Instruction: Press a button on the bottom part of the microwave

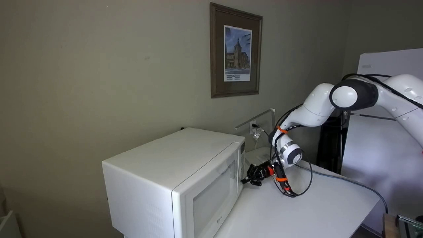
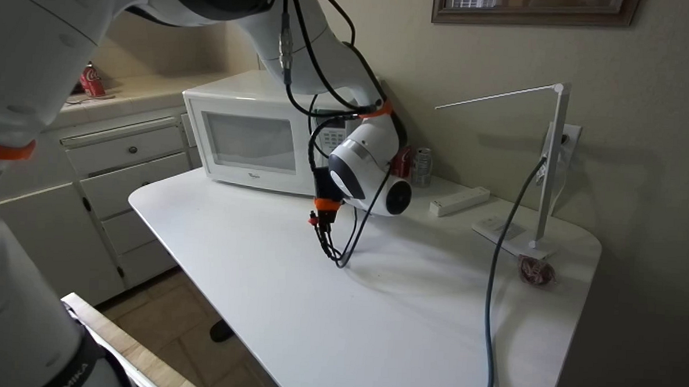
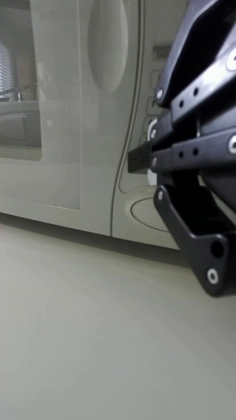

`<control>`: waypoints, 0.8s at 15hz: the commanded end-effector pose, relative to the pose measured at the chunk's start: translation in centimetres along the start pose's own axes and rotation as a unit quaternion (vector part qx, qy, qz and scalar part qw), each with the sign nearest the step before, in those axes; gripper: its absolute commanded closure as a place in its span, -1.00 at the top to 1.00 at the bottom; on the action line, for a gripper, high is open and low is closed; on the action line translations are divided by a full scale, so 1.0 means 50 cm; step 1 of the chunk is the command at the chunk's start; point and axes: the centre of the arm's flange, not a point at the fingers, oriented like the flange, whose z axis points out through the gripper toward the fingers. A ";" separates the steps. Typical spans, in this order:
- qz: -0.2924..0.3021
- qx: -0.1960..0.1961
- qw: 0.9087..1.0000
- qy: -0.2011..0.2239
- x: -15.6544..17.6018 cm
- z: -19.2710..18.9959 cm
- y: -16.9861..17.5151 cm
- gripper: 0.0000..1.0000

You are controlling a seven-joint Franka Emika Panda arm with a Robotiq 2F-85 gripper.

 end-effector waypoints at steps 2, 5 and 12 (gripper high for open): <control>0.020 0.000 0.999 0.030 0.014 0.022 0.010 -1.00; 0.029 0.004 0.999 0.043 0.015 0.027 0.007 -1.00; 0.068 0.044 0.995 0.064 0.012 0.031 -0.010 -1.00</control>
